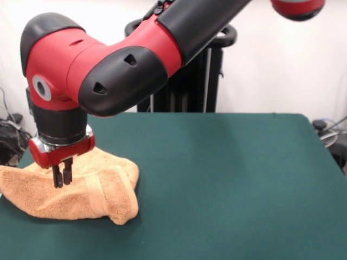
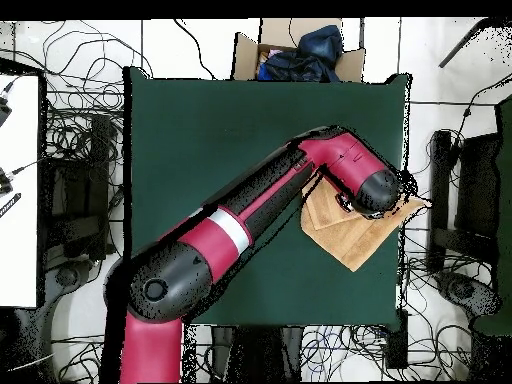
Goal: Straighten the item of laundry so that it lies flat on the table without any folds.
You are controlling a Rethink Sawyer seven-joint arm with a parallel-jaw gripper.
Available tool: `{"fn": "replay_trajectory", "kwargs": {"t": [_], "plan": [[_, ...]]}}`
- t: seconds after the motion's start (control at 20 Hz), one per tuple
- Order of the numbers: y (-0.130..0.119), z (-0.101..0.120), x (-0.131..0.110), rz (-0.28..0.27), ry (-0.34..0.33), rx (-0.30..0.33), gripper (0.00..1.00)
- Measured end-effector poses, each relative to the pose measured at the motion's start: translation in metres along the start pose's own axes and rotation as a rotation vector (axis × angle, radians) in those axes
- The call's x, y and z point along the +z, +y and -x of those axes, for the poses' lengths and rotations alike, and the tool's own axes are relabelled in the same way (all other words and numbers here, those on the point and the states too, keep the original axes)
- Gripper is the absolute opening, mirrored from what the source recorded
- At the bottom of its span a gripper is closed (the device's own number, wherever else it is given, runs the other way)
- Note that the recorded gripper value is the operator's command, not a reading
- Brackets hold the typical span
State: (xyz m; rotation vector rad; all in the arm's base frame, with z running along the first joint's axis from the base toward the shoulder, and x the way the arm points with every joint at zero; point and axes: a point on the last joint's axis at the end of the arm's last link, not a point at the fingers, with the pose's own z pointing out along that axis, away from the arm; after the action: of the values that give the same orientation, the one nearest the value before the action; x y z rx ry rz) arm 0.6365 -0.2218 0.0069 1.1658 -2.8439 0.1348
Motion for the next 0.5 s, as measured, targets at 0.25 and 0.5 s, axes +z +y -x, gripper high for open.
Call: {"fn": "replay_trajectory", "kwargs": {"t": [0.25, 0.5], "plan": [[0.0035, 0.0073, -0.0007, -0.001, -0.003, -0.010, 0.00], [0.0046, 0.0103, -0.0015, -0.003, -0.008, -0.012, 0.00]]}}
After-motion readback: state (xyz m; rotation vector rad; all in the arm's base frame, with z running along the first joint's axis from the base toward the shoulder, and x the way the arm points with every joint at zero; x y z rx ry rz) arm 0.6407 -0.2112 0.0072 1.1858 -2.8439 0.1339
